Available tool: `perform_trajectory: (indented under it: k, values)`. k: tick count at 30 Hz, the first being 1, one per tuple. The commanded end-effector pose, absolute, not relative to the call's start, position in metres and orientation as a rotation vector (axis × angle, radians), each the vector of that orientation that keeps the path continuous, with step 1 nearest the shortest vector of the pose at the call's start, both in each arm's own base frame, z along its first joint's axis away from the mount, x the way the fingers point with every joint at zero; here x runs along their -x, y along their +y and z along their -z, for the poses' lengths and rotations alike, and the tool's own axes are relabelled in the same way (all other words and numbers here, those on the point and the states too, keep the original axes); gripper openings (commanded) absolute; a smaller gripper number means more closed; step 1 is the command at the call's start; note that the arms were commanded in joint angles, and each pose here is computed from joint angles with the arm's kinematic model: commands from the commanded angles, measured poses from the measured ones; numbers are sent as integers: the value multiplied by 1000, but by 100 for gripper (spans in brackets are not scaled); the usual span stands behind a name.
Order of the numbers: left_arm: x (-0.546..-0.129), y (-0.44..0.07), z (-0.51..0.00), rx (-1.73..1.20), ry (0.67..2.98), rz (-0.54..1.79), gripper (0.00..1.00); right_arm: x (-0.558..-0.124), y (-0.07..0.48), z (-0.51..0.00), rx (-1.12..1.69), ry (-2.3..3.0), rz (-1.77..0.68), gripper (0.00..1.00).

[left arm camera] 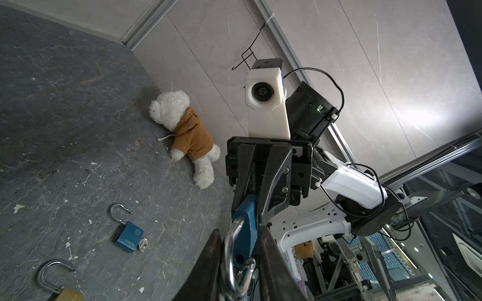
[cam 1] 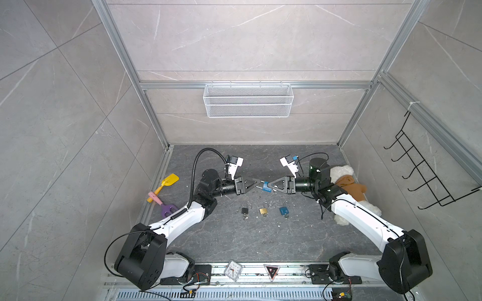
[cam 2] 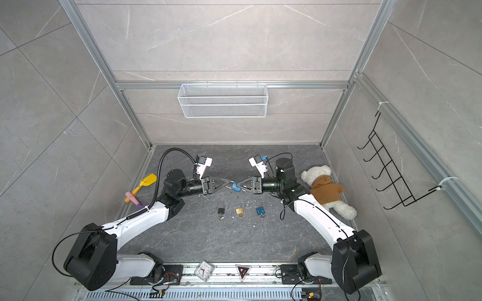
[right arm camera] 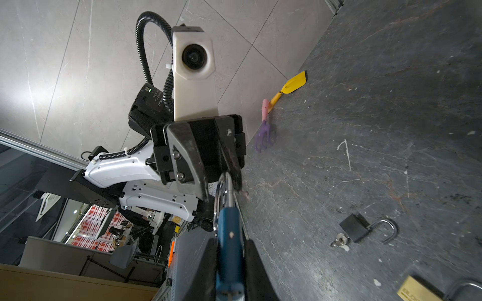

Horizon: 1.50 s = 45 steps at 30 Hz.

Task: Lock with the key

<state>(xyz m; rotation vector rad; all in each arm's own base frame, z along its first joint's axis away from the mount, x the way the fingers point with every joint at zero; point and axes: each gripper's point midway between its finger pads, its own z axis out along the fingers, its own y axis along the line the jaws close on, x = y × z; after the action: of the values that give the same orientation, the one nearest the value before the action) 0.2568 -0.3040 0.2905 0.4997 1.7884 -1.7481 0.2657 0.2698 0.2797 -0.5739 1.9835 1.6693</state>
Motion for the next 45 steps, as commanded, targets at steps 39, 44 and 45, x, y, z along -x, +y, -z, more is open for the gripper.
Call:
perform_trajectory:
  k: [39,44,45]
  values:
    - [-277,-306,-324,-268,1608,1921,0,-267,276,-311,573,1737,-1897,25]
    - [-274,-305,-323,-291,1611,1904,0,-272,271,-311,546,1741,-1888,9]
    - [-273,-305,-323,-299,1614,1899,0,-272,270,-311,544,1739,-1885,2]
